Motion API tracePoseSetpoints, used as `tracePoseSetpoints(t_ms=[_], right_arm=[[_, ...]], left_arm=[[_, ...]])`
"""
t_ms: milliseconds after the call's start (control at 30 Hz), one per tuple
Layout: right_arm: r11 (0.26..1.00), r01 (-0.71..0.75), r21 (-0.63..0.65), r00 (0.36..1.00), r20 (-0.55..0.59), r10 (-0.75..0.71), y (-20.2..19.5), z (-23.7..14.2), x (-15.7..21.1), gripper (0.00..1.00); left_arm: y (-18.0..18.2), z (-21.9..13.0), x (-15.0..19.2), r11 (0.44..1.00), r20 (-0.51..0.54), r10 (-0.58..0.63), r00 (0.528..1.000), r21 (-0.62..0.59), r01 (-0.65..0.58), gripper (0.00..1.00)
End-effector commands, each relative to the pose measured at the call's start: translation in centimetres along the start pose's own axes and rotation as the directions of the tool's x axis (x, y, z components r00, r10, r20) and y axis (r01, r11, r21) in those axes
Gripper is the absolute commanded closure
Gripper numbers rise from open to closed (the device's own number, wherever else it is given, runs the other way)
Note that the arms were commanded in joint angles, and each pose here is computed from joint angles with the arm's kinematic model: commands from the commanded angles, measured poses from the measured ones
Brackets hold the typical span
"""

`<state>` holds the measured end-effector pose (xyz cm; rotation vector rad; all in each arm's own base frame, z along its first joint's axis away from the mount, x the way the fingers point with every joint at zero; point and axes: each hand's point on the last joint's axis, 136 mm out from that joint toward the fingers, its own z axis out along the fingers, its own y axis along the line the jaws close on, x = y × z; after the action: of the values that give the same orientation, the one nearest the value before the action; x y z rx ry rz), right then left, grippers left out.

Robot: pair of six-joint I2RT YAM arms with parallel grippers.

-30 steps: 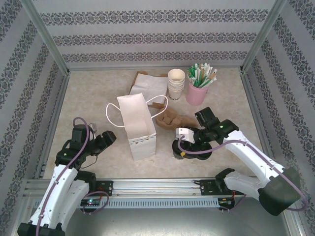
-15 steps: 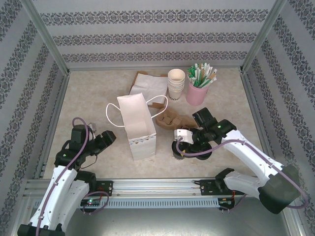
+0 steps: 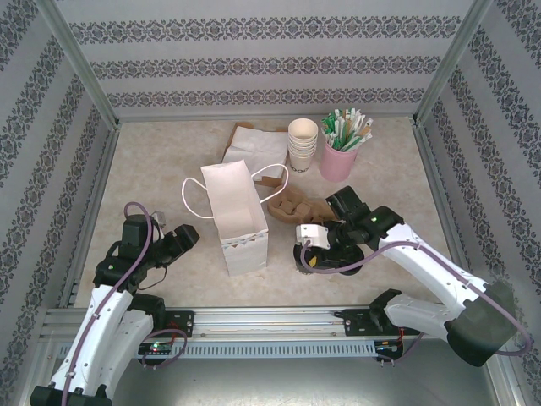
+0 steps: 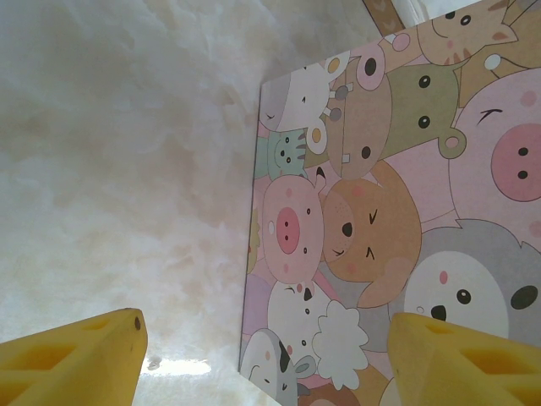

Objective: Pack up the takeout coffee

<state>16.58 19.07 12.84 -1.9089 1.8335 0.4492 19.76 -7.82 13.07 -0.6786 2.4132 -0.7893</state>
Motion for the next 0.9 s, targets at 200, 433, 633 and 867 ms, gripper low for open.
tracePoseSetpoints(t_ms=[200,433,633,867], right_arm=[[0.995,-0.025,-0.092,0.962,-0.273,-0.001,3.1,1.9,6.3,0.34],[0.996,-0.074,-0.044,0.991,-0.114,0.068,2.3,0.9,3.0,0.32],[0.995,-0.093,-0.036,0.993,-0.076,0.09,2.1,0.3,2.0,0.3],[0.995,-0.104,-0.009,0.994,-0.042,0.104,1.5,-0.4,1.0,0.19]], left_arm=[[-1.1,-0.7,-0.5,0.999,0.024,0.027,0.999,0.024,-0.028,0.24],[-1.2,-0.9,-0.6,0.999,0.027,0.027,0.999,0.026,-0.027,0.24],[-1.5,-1.0,-0.8,0.999,0.032,0.026,0.999,0.033,-0.027,0.24],[-1.7,-1.0,-0.9,0.999,0.033,0.022,0.999,0.038,-0.024,0.25]])
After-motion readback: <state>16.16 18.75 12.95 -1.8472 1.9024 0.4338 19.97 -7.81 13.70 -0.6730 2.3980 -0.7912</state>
